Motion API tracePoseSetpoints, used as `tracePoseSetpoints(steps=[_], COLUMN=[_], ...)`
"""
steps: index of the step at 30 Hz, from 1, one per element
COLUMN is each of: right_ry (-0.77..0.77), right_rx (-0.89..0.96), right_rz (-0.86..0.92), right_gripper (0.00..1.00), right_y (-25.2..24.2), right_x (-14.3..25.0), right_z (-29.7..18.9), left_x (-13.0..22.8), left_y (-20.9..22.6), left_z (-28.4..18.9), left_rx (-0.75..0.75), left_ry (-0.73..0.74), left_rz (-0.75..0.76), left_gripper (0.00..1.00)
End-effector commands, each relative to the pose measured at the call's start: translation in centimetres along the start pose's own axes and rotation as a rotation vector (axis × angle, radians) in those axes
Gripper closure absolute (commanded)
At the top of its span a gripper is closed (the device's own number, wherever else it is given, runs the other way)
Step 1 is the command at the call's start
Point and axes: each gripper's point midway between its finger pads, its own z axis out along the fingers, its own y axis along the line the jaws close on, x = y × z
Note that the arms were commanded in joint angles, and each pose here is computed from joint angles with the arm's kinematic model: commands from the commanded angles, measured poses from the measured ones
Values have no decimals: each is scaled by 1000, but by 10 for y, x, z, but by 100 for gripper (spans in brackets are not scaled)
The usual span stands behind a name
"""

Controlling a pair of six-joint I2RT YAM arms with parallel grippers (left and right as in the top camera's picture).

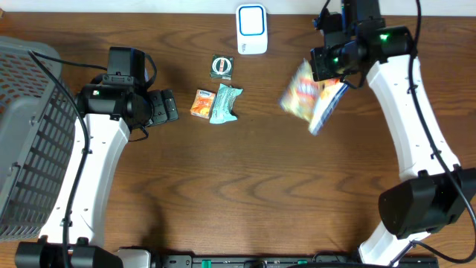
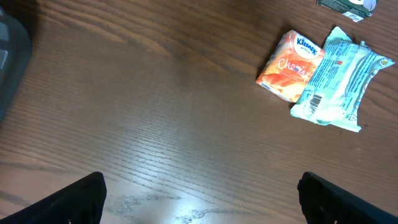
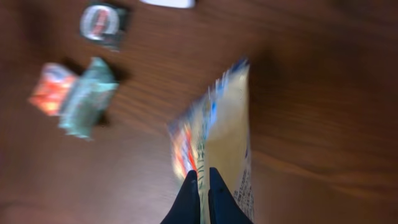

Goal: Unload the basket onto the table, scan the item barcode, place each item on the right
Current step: 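Grasp the yellow snack bag with the right gripper and pull it right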

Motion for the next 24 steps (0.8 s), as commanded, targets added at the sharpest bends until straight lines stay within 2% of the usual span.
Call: tracePoseSetpoints(steps=[1,3,6,8,13,17,20,24], right_ry=[72,101,148,180,282,369,423,440], right_rx=[205,204,194,171,156,192,367,542], right_rz=[13,11,12,-10,-44,-50,-36,-35], right_gripper=[99,99,76,69,32,18,2,1], right_y=[-28,-28,-28,-24,-16,-9,-18,-25], right_x=[14,22,33,40,71,102,129,152], right_z=[16,25,39,45,58,70,75,78], left_x=[-1,-1,-1,-1,-1,-1,-1,-1], left_y=[2,2,2,2,2,2,2,2], left_z=[0,1,0,0,0,0,0,1], left_rx=[-13,-13,-13,-13,-13,-13,-13,-13], left_ry=[-2,-1,-2,-2,-2,-2,-2,-1], left_rz=[5,5,5,5,5,5,5,5], left_gripper=[2,2,2,2,2,2,2,2])
